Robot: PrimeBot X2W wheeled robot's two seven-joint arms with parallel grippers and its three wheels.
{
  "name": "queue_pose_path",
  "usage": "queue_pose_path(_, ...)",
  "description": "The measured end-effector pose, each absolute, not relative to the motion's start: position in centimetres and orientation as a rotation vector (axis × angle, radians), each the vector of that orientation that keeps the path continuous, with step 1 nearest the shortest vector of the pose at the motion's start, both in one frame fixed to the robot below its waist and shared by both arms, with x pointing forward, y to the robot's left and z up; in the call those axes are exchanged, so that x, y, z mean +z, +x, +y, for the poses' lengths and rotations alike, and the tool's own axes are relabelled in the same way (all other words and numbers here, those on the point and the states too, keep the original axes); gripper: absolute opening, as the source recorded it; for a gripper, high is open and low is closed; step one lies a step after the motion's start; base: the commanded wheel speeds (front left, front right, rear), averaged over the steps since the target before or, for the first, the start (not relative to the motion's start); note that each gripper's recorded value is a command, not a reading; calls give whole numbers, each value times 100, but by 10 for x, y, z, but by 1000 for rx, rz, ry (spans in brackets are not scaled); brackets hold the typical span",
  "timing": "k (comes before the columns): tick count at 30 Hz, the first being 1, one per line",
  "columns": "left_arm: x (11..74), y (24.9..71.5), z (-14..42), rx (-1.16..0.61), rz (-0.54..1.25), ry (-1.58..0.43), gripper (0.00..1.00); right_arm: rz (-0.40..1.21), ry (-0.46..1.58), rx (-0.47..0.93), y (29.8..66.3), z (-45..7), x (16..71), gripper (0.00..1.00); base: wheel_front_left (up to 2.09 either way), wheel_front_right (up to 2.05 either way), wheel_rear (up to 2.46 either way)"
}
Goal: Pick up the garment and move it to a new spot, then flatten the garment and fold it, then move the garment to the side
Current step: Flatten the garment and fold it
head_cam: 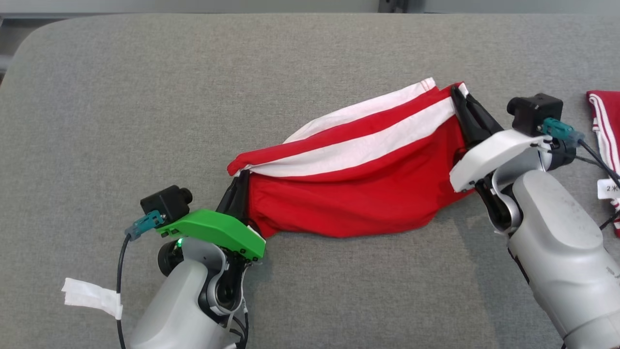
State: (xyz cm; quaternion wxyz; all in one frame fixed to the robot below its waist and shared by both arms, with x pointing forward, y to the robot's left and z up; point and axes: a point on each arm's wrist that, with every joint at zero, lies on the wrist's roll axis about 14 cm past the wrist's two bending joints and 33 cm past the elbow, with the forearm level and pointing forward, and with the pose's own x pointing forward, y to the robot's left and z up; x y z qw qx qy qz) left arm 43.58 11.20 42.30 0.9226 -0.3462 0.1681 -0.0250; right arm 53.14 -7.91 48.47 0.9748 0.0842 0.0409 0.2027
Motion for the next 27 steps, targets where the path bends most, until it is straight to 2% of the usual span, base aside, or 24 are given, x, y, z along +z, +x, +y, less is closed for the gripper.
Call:
queue_pose_path(9, 404, 440, 128, 10, 373, -713, 0, 165, 118, 431, 571, -60, 461, 0, 0, 0, 0)
queue_pose_path(20, 395, 444, 129, 7, 379, -686, 0, 235, 76, 416, 587, -63, 439, 0, 0, 0, 0)
queue_pose_path(21, 397, 445, 127, -1, 372, -679, 6, 239, 73, 413, 588, -64, 438, 0, 0, 0, 0)
queue_pose_path(22, 398, 447, 125, -11, 368, -669, 33, 240, 73, 411, 589, -65, 437, 0, 0, 0, 0)
queue_pose_path(23, 400, 448, 123, -24, 361, -654, 49, 243, 71, 408, 590, -66, 437, 0, 0, 0, 0)
queue_pose_path(24, 401, 449, 121, -34, 357, -646, 100, 246, 69, 405, 591, -67, 436, 0, 0, 0, 0)
queue_pose_path(25, 402, 449, 119, -43, 353, -636, 100, 245, 66, 404, 592, -68, 437, 13, 0, 0, 0)
queue_pose_path(26, 404, 450, 117, -53, 348, -626, 100, 244, 65, 403, 593, -69, 438, 37, 0, 0, 0)
queue_pose_path(27, 406, 450, 115, -65, 340, -615, 100, 245, 63, 404, 594, -68, 438, 84, 0, 0, 0)
